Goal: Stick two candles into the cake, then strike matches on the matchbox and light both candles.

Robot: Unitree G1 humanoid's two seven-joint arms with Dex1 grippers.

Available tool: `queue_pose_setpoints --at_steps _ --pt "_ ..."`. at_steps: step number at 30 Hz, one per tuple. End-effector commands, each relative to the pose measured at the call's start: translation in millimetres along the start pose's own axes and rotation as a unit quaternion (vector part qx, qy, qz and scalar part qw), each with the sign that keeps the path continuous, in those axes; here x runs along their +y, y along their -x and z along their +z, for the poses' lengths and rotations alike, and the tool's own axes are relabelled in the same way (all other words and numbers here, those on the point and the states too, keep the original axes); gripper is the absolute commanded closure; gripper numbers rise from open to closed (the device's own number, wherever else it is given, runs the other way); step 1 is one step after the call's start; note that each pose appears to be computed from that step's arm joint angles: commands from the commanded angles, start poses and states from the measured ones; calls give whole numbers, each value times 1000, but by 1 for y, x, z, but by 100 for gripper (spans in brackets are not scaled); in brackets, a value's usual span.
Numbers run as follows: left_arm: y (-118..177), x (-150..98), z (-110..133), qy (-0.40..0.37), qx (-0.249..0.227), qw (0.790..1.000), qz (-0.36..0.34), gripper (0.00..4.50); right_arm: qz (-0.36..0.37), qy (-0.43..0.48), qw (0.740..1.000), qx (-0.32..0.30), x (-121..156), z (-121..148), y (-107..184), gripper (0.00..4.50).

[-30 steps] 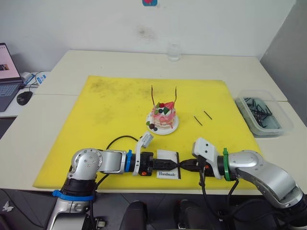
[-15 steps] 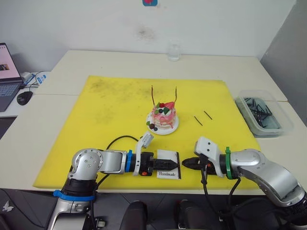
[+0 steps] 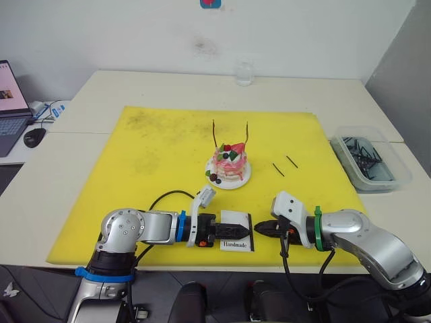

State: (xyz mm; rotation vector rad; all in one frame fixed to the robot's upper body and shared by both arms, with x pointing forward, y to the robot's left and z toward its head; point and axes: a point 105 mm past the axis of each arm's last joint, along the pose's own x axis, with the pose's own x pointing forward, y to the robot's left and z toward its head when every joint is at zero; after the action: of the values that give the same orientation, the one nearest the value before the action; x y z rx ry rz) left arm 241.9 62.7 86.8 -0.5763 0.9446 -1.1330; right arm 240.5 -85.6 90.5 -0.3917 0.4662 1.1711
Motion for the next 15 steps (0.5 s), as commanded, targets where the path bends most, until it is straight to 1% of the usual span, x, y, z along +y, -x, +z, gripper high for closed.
queue_pose_setpoints --at_steps 1,15 --pt "2 11 -2 6 -1 999 33 159 6 15 1000 -16 3 11 0 450" --pt "2 11 -2 5 1 999 36 159 0 16 1000 -21 1 12 2 450"
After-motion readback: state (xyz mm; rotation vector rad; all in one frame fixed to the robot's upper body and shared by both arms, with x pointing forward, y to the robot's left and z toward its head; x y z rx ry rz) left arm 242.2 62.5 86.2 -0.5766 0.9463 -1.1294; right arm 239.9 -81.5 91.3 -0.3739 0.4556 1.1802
